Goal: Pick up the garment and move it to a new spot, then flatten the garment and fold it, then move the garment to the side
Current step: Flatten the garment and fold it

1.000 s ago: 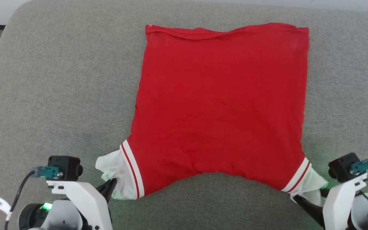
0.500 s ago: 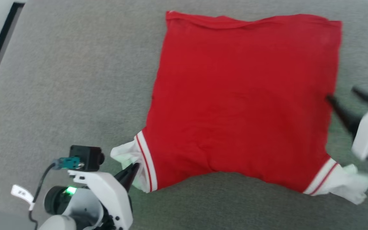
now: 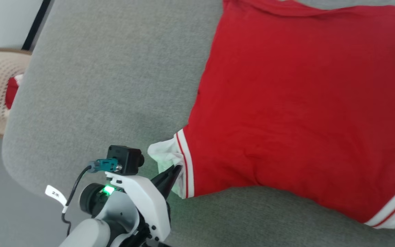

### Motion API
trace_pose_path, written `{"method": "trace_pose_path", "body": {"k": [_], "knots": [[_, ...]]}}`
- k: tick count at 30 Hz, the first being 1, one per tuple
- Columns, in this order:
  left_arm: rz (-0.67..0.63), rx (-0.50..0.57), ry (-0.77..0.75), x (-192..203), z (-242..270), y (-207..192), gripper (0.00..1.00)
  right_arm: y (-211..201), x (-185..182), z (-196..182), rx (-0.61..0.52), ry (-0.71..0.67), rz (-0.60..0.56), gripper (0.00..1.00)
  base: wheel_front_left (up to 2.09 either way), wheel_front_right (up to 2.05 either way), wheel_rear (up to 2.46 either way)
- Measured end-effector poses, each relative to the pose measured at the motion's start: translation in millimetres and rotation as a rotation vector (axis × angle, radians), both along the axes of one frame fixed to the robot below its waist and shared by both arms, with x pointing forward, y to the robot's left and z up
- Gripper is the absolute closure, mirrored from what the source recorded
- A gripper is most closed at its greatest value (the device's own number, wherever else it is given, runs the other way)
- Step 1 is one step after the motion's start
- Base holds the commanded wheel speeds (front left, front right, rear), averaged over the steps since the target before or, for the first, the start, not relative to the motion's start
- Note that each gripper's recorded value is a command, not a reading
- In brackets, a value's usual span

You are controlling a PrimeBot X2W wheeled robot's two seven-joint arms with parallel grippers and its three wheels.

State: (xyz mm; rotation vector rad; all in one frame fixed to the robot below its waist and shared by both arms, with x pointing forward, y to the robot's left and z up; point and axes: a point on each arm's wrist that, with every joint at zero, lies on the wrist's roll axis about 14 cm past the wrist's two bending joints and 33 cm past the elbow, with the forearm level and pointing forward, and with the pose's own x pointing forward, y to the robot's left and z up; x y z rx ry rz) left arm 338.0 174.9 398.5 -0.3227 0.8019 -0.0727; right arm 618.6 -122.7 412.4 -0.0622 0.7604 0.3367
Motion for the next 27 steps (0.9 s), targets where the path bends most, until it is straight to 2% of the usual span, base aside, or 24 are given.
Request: {"method": "trace_pose_path", "body": {"k": [6,10,11,12,13,19,27], "knots": [[0.022,-0.005,0.016,0,-7,3,1.00,1,12,-36,-0.055,0.170,-0.020,0.00,0.00,0.00,0.00],[0.038,-0.011,0.029,-1,-13,4,1.00,10,10,-55,-0.021,0.312,-0.037,0.00,0.00,0.00,0.00],[0.040,-0.012,0.029,0,-14,4,1.00,11,9,-58,-0.028,0.344,-0.031,0.19,0.00,0.00,0.00],[0.041,-0.015,0.033,0,-15,4,1.00,14,7,-59,-0.043,0.367,-0.016,0.82,0.00,0.00,0.00],[0.042,-0.017,0.034,0,-16,4,1.00,13,6,-60,-0.058,0.381,-0.009,1.00,0.00,0.00,0.00],[0.042,-0.008,0.012,6,-15,8,1.00,13,0,-50,-0.071,0.339,0.027,1.00,0.00,0.00,0.00],[0.011,-0.002,-0.022,17,-8,13,1.00,7,-40,-22,-0.052,0.225,0.128,1.00,0.00,0.00,0.00]]}}
